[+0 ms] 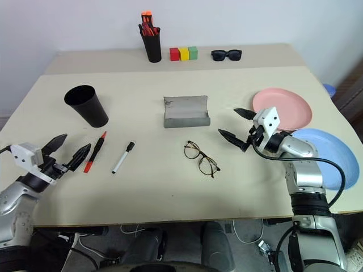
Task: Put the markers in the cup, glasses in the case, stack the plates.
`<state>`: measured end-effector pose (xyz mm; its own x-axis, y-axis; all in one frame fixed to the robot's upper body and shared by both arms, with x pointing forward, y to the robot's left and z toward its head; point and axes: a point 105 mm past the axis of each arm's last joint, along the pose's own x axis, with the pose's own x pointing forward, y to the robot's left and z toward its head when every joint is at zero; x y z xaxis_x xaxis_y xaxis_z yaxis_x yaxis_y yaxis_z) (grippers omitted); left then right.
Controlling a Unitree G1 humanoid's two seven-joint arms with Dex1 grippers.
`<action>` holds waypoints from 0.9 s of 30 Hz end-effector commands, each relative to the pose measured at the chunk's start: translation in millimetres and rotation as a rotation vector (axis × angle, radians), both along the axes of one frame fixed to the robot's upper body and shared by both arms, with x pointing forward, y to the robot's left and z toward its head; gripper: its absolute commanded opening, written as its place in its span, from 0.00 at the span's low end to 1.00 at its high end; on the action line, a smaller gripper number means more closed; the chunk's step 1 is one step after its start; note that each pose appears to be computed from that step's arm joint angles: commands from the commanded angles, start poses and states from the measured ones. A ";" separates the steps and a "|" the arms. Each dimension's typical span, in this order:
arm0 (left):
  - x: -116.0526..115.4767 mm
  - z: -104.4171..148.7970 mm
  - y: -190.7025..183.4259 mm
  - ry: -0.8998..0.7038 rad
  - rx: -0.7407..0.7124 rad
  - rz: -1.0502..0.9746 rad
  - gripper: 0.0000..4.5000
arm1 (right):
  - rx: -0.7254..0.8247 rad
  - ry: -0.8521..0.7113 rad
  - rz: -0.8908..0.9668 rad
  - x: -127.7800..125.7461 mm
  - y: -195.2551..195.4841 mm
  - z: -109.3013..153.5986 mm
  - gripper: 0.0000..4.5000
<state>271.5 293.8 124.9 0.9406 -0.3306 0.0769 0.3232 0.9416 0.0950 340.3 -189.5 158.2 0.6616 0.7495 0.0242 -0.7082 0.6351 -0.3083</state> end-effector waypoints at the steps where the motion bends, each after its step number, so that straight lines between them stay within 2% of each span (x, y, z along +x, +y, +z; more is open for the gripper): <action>1: 1.7 31.7 5.6 -0.024 0.015 -0.006 1.00 | 0.020 -0.051 0.079 -11.1 28.6 21.6 0.99; 6: 5.9 34.9 0.0 0.059 0.005 0.031 1.00 | 0.025 0.003 0.111 -20.1 38.3 19.0 0.99; 9: 12.0 23.6 -0.3 0.173 0.076 0.050 1.00 | 0.027 -0.002 0.132 -22.5 54.6 17.9 0.99; 11: 15.7 17.6 -4.8 0.245 0.038 0.044 1.00 | 0.033 -0.001 0.140 -24.3 60.0 16.3 0.99; 14: 28.1 17.0 -4.5 0.267 0.002 0.127 1.00 | 0.038 -0.001 0.131 -24.4 58.4 13.4 0.99; 16: 36.2 13.1 -8.6 0.297 0.038 0.178 1.00 | 0.040 0.000 0.122 -23.8 56.2 10.9 0.99; 20: 41.6 7.7 -22.1 0.381 -0.019 0.160 1.00 | 0.046 0.002 0.118 -23.9 57.7 8.0 0.99; 24: 40.4 -2.1 -39.3 0.479 0.031 0.114 1.00 | 0.055 -0.001 0.114 -24.8 57.7 8.6 0.99; 27: 42.3 1.0 -44.0 0.512 0.017 0.109 1.00 | 0.057 0.002 0.103 -24.9 55.3 7.9 0.99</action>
